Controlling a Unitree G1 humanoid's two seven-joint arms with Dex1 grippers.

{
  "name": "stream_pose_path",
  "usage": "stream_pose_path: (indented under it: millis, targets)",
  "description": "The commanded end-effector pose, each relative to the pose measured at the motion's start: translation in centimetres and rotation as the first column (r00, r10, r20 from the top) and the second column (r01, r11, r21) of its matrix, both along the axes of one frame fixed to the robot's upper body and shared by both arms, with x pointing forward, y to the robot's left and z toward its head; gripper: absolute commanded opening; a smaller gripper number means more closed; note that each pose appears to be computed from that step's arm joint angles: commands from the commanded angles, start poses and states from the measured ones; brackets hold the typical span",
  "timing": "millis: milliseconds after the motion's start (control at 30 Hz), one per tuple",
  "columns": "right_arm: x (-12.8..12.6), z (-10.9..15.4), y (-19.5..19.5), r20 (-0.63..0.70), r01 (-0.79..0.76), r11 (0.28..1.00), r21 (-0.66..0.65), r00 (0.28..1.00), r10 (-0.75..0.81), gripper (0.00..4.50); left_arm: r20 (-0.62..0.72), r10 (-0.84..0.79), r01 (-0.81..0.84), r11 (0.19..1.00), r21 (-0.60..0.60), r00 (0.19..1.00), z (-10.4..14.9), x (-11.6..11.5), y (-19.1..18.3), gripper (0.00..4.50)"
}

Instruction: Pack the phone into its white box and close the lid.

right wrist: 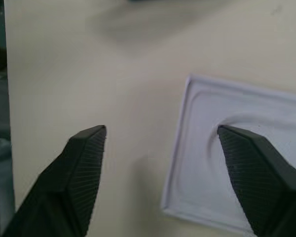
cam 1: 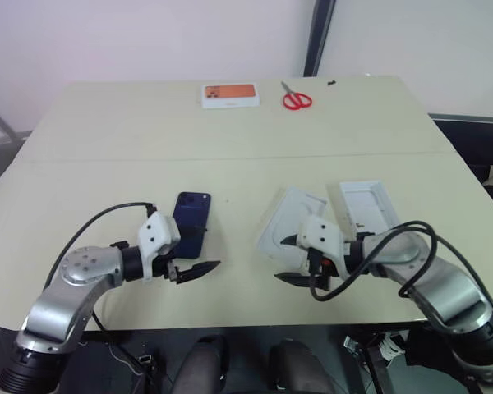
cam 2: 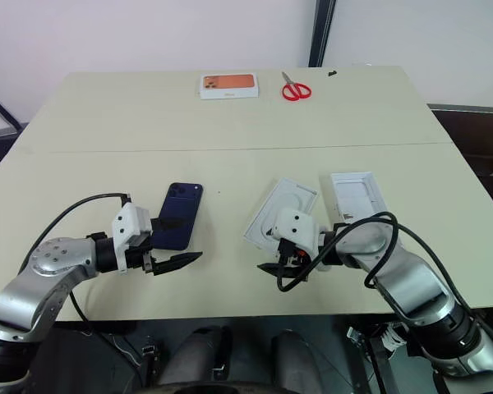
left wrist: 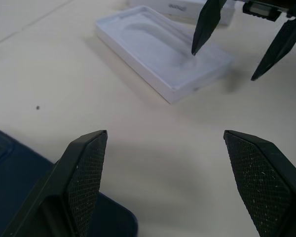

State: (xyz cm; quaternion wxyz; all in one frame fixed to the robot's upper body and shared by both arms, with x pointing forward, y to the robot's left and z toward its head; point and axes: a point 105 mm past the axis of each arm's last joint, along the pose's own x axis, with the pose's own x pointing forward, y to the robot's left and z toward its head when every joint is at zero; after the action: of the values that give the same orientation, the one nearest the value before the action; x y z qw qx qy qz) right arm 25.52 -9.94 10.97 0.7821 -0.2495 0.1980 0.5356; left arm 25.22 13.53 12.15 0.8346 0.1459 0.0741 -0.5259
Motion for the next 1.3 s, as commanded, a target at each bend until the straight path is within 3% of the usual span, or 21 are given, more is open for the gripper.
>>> stream_pose_path:
  millis: [33, 67, 200, 267, 733, 1267, 1300]
  targets:
    - [0.7, 0.1, 0.0, 0.041, 0.035, 0.999, -0.017, 0.999, -0.034, 3.36, 0.042, -0.04, 0.04, 0.999, 0.008, 0.998, 0.7, -0.5, -0.6, 3.97]
    - [0.7, 0.0, 0.1, 0.046, 0.036, 0.999, -0.022, 0.998, -0.035, 3.06, 0.04, -0.042, 0.042, 0.999, 0.006, 0.998, 0.7, -0.5, -0.7, 3.97]
    - [0.5, -0.2, 0.4, 0.085, 0.004, 0.999, -0.043, 0.996, 0.0, 0.91, 0.038, -0.042, 0.041, 0.999, 0.006, 0.998, 0.8, -0.5, -0.6, 3.97]
    - [0.4, -0.2, 0.5, 0.102, -0.014, 0.999, -0.052, 0.995, 0.019, 0.04, 0.037, -0.039, 0.039, 0.999, 0.006, 0.999, 0.8, -0.5, -0.6, 3.97]
    - [-0.1, -0.3, 1.7, 0.186, -0.202, 0.976, -0.081, 0.959, 0.214, 0.04, 0.044, -0.007, 0.007, 1.0, -0.005, 0.999, 1.0, -0.2, -0.1, 3.97]
    - [-0.9, -0.8, 2.1, 0.128, -0.282, 0.958, -0.053, 0.949, 0.287, 0.04, 0.045, 0.026, -0.026, 1.0, 0.001, 0.999, 0.9, -0.2, 0.4, 3.97]
    - [-0.9, -0.8, 2.1, 0.126, -0.282, 0.958, -0.047, 0.95, 0.285, 0.35, 0.045, 0.028, -0.028, 1.0, 0.001, 0.999, 0.9, -0.2, 0.4, 3.97]
